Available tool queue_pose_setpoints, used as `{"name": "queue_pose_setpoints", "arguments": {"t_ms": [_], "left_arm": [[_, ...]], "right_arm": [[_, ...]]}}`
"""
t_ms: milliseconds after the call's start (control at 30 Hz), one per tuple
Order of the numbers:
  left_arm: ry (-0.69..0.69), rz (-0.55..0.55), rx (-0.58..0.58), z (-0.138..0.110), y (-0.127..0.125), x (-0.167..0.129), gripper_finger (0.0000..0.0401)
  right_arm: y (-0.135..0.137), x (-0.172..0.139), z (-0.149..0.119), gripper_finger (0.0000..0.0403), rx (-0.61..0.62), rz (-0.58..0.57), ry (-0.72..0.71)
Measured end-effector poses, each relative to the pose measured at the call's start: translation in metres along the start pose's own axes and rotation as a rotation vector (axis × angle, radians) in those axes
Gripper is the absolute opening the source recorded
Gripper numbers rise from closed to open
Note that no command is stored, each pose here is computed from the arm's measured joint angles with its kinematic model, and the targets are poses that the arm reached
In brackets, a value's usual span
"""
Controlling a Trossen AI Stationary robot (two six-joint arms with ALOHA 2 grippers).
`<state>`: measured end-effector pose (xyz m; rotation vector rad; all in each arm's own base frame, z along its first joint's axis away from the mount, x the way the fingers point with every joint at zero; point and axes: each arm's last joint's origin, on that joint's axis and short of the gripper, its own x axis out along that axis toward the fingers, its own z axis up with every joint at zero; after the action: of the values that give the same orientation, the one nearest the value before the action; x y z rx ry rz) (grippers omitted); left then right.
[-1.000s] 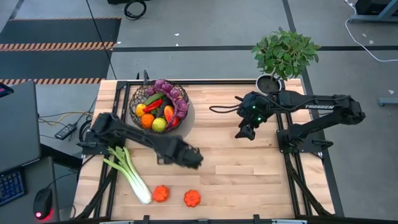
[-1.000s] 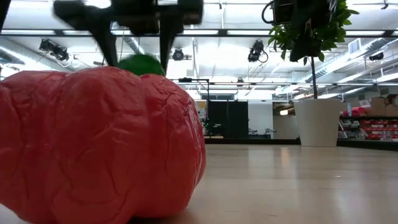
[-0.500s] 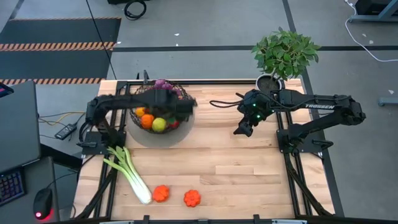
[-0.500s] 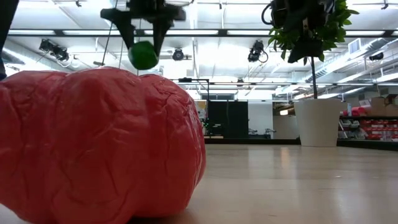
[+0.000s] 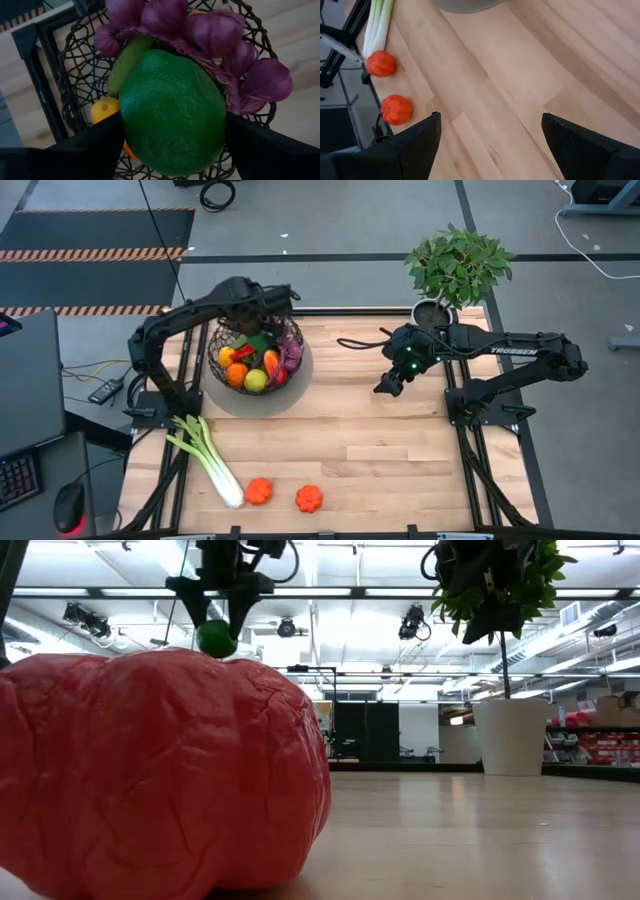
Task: Build produce basket
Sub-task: Put the green lime into the black wire basket
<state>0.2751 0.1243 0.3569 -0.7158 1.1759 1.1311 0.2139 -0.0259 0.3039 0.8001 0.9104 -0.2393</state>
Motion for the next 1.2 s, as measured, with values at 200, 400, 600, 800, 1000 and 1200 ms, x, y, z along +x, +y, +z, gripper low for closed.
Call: {"name": "queue_pose_setpoints", "arguments": {"t_ms": [200, 400, 600, 800, 1000, 1200], "left_arm": [[0.040, -0.067, 0.048, 0.005, 0.013, -0.004, 0.0318], [0.028, -0.141, 0.114, 0.008, 0.008, -0.003, 0.0319], [-0.019, -0.167, 0.178, 0.012, 0.005, -0.004, 0.0319], [-0.018, -0.176, 0.099, 0.012, 0.003, -0.004, 0.0319], [-0.009, -0.172, 0.110, 0.009, 0.001, -0.005, 0.0319], [-0.072, -0.223, 0.113, 0.013, -0.005, -0.007, 0.0319]], "right_arm": [[0.001, 0.000, 0.004, 0.0348, 0.004, -0.001, -0.050], [0.001, -0.001, 0.007, 0.0348, 0.012, 0.015, -0.079], [0.001, -0.001, 0.008, 0.0348, 0.007, 0.014, -0.079], [0.001, -0.001, 0.007, 0.0348, 0.002, 0.014, -0.077], [0.001, -0.001, 0.007, 0.0348, -0.004, 0.016, -0.073], [0.001, -0.001, 0.007, 0.0348, -0.004, 0.019, -0.068]]}}
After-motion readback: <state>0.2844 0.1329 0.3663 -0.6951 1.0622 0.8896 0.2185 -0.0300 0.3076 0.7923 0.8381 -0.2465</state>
